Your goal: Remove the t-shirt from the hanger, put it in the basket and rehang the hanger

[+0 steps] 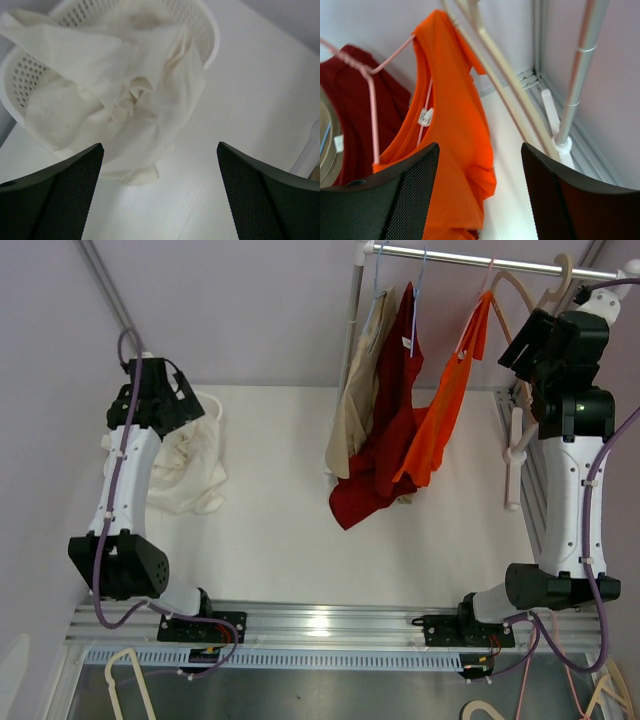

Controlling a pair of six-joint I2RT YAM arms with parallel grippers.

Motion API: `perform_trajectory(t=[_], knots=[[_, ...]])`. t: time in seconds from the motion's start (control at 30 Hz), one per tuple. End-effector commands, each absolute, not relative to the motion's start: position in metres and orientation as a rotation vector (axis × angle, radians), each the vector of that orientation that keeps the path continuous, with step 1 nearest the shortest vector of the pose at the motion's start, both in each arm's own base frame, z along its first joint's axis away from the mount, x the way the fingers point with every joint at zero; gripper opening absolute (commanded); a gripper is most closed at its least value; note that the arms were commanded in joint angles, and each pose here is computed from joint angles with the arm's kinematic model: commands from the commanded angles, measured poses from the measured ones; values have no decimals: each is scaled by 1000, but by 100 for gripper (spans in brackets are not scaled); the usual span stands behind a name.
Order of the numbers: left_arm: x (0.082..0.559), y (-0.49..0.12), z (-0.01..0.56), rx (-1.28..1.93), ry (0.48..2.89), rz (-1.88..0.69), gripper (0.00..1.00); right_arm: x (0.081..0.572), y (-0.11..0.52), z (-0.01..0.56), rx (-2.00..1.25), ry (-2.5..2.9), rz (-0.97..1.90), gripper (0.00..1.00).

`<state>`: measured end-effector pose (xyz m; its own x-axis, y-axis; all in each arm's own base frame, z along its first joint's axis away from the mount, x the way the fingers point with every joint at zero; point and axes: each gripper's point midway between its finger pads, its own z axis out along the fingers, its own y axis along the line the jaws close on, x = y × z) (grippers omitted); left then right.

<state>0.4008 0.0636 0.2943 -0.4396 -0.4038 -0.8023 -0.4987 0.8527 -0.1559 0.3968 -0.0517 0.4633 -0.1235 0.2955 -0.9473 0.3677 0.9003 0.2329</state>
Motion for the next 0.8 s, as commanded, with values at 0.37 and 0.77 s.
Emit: perform_trajectory(t=[0.37,0.77], knots=[[402,36,170,-469,2578,152,80,367,-14,479,398,1710,39,72],[422,43,126,-496,2683,217,70,368,-6,472,381,1716,81,73]])
